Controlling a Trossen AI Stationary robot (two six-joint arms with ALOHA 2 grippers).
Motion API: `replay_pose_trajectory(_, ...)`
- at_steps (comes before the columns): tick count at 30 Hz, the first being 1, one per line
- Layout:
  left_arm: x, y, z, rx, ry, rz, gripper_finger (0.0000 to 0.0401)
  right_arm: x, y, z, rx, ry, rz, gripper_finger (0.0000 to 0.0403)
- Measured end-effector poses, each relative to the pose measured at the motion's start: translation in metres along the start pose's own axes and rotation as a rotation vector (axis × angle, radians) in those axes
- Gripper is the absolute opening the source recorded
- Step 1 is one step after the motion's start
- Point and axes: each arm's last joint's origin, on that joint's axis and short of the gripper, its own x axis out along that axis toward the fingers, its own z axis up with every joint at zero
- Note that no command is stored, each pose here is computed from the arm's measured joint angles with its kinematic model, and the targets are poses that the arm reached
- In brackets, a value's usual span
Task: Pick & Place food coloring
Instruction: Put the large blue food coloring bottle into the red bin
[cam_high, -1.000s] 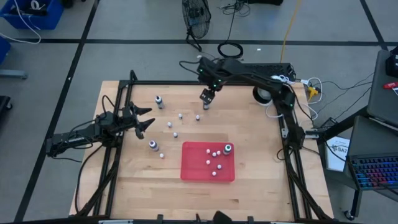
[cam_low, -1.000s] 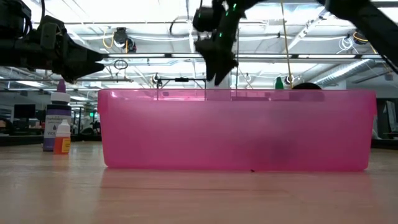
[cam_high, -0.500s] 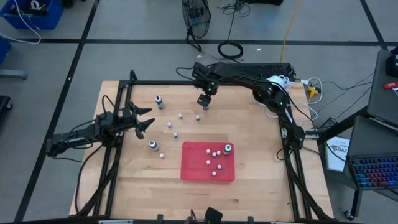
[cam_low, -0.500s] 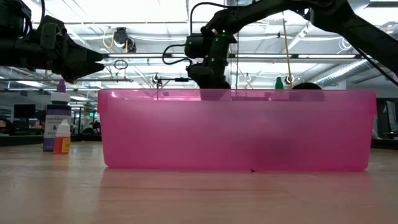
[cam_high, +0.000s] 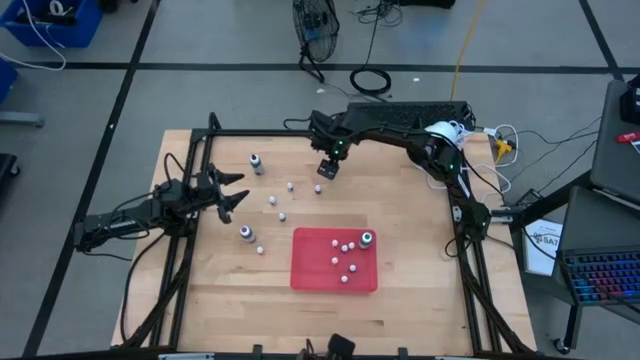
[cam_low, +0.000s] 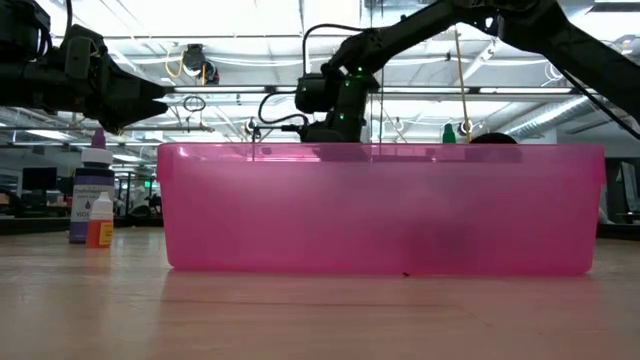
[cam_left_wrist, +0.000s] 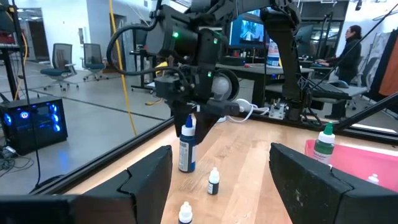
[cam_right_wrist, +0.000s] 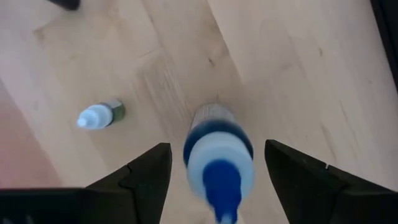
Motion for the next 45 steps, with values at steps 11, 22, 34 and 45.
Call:
replay_pose_trajectory(11, 0.0, 0.0, 0.0, 0.0, 0.0, 0.0, 0.0269, 0.004, 0.0, 0.001, -0.013, -0.022, -0.001, 0.0243)
replay_pose_trajectory(22, 0.0, 0.0, 0.0, 0.0, 0.0, 0.0, 0.0269, 0.004, 0.0, 0.003, -0.014, -0.043, -0.002, 0.0242)
replay_pose_trajectory(34, 0.0, 0.0, 0.0, 0.0, 0.0, 0.0, 0.0269, 0.022, -0.001, -0.006, -0.012, -0.003, -0.001, 0.0232)
replay_pose_trajectory(45, 0.0, 0.0, 0.0, 0.0, 0.0, 0.0, 0.0269, 0.025, -0.001, -0.006, -0.014, -0.017, -0.001, 0.0227)
